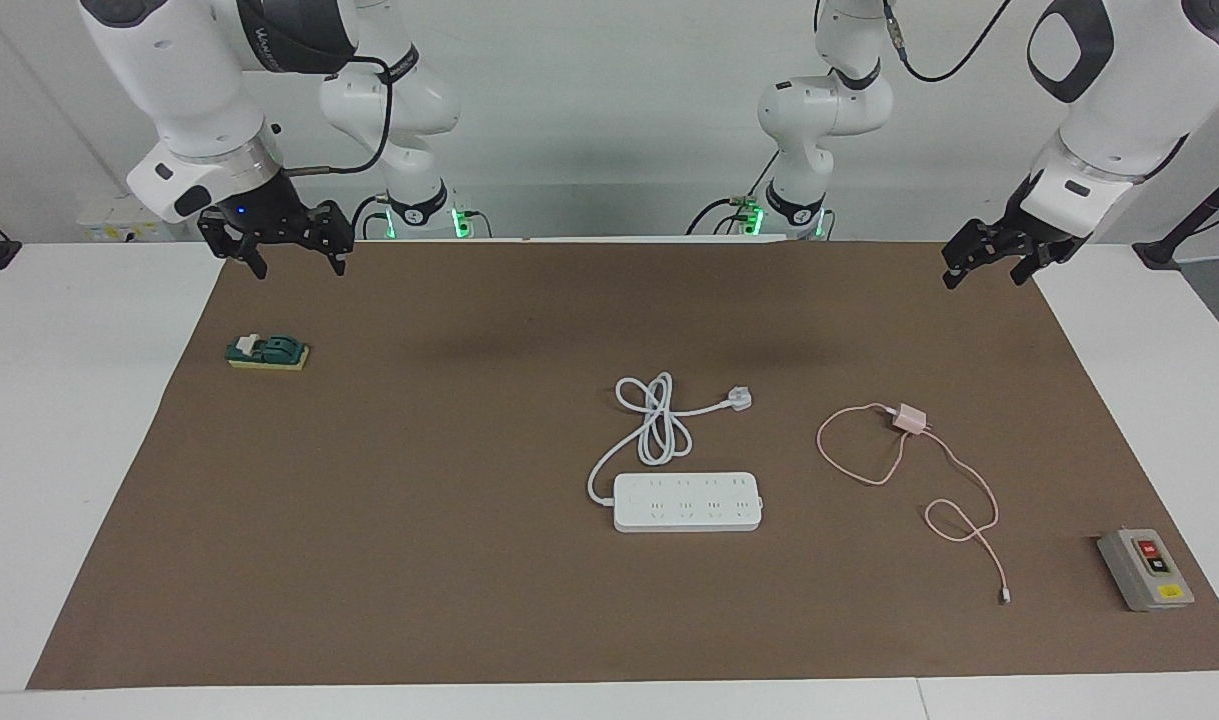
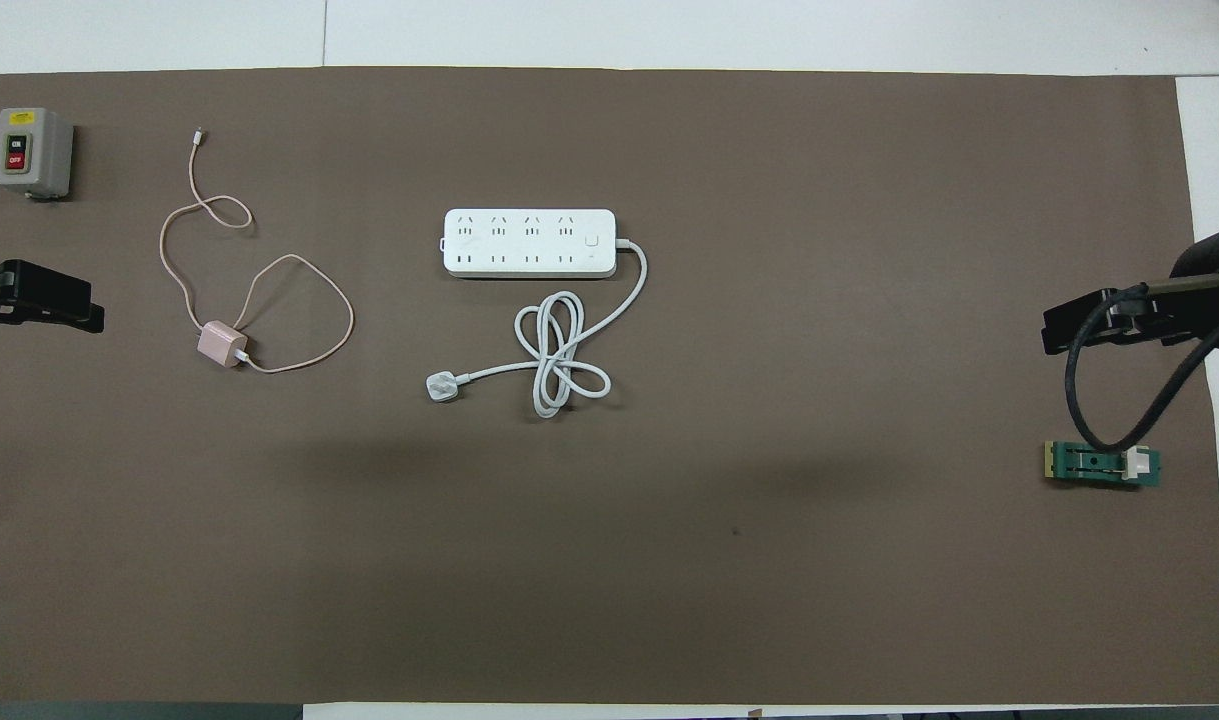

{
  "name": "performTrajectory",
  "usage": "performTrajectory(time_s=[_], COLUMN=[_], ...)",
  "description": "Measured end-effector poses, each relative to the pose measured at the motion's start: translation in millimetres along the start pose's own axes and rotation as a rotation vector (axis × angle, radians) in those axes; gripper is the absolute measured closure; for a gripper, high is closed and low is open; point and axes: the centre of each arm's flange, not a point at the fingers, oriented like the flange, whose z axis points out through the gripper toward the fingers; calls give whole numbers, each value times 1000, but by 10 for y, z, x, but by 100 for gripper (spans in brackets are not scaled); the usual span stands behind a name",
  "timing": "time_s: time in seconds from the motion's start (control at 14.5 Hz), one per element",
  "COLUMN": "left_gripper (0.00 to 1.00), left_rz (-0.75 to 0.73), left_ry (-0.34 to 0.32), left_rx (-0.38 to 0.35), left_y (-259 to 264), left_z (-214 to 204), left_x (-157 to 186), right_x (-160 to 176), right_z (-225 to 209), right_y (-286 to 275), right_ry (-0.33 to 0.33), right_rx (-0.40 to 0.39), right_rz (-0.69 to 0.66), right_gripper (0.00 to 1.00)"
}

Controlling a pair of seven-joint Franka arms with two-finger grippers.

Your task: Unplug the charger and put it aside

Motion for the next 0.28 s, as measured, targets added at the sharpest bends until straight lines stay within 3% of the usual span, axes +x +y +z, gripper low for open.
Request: performTrajectory(time_s=[0.28], left_gripper=[0], left_rz=[3], left_ry=[5], left_rx=[1], left_y=[14], left_z=[-29], left_x=[0], right_x=[0], right_z=[0], right_y=[-1], right_ry=[0], right_rx=[1], right_rz=[13], right_gripper=[0])
